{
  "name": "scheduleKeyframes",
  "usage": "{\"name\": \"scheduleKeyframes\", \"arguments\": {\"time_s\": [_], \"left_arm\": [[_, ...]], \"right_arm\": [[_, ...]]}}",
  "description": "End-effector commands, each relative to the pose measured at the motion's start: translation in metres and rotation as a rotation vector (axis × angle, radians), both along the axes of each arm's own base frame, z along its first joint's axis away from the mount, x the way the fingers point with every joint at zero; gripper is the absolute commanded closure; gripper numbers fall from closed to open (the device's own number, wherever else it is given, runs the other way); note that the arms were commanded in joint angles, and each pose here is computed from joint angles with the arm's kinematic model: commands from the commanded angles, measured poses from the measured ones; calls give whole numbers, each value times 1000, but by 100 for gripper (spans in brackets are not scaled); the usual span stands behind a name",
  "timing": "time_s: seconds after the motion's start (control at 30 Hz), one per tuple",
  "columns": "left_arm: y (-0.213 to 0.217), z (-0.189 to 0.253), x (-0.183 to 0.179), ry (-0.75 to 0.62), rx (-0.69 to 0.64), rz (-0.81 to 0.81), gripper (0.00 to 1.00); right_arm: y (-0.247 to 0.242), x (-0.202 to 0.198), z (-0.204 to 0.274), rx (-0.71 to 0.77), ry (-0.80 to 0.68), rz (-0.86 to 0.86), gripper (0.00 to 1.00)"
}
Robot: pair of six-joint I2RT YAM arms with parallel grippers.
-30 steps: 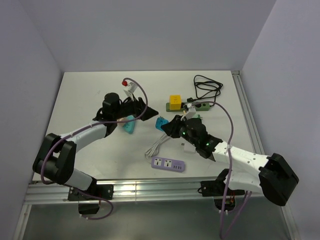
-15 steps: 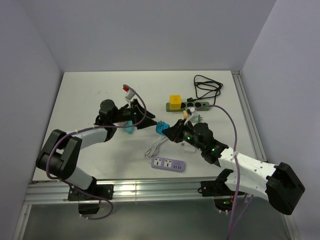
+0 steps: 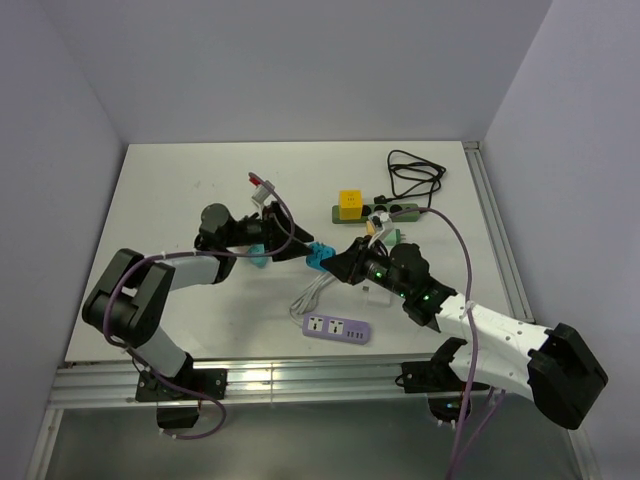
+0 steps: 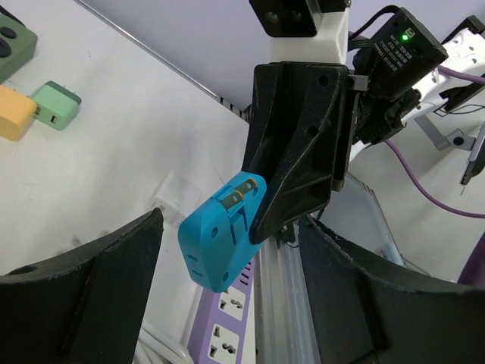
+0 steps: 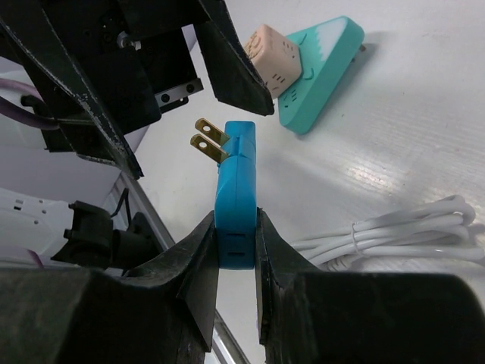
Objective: Insert the plug
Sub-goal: Pick up the plug from the center of the board.
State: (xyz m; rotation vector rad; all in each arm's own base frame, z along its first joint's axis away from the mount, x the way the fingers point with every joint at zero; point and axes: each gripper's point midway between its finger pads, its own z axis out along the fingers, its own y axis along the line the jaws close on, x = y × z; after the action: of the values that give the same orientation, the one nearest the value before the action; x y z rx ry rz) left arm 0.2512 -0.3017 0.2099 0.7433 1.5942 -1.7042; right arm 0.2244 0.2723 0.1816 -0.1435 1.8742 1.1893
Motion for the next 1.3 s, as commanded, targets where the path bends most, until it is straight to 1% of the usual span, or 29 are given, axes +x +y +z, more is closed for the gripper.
{"name": "scheduleKeyframes", "arguments": {"time_s": [0.0, 0.07, 0.1, 0.17, 0.27, 0.3, 0.37, 0.4, 0.57, 0.6, 0.67, 0.7, 0.73, 0.77, 0.87, 0.97, 1.07, 1.1, 1.17, 1.2, 1.23, 1.27], "left_arm": [[-6, 8, -7, -63, -18, -49, 23], [-8, 8, -7, -61, -12, -50, 26], [-11, 6, -8, -58, -6, -57, 31], [-14, 8, -8, -63, -4, -63, 37], [-20, 6, -12, -63, 6, -82, 41], [-22, 5, -13, -70, 8, -85, 47], [-23, 5, -11, -67, 11, -82, 51], [-23, 5, -12, -67, 10, -85, 56], [-23, 7, -13, -59, 0, -98, 69], [-24, 7, -13, -50, -1, -101, 75], [-24, 8, -13, -45, -3, -105, 82], [-24, 9, -13, -44, -6, -106, 92], [-24, 10, -14, -43, -8, -109, 98], [-23, 11, -13, -39, -8, -108, 99], [-23, 14, -15, -36, -8, -107, 100], [-23, 13, -13, 0, 9, -98, 100], [-22, 14, -14, 25, 13, -101, 95], [-22, 15, -13, 28, 14, -99, 91], [-22, 15, -13, 36, 19, -96, 87], [-21, 16, -14, 34, 17, -99, 83], [-20, 18, -17, 29, 9, -106, 77], [-19, 23, -20, 13, -9, -118, 65]], "right_arm": [[6, -2, 18, 54, -51, 45, 100], [7, -1, 17, 50, -46, 45, 100], [7, -1, 15, 47, -43, 46, 100], [8, -2, 15, 50, -45, 51, 100], [8, -1, 14, 48, -40, 52, 100], [8, -1, 15, 49, -41, 52, 100], [8, -1, 14, 47, -41, 54, 100], [8, -1, 15, 49, -41, 54, 100], [9, -2, 13, 46, -38, 60, 100], [9, -2, 12, 43, -39, 58, 100], [8, -1, 10, 31, -40, 56, 100], [8, -1, 8, 24, -38, 55, 100], [8, 0, 8, 18, -43, 56, 100], [7, 0, 6, 12, -41, 52, 100], [7, 2, 4, 0, -46, 46, 100], [5, 3, 3, -14, -54, 40, 100], [3, 6, 1, -38, -66, 27, 100], [3, 6, 2, -43, -77, 27, 100], [2, 6, 2, -47, -82, 25, 100], [2, 5, 3, -45, -87, 31, 100], [3, 4, 3, -42, -87, 39, 100], [5, 2, 6, -30, -95, 54, 100]]}}
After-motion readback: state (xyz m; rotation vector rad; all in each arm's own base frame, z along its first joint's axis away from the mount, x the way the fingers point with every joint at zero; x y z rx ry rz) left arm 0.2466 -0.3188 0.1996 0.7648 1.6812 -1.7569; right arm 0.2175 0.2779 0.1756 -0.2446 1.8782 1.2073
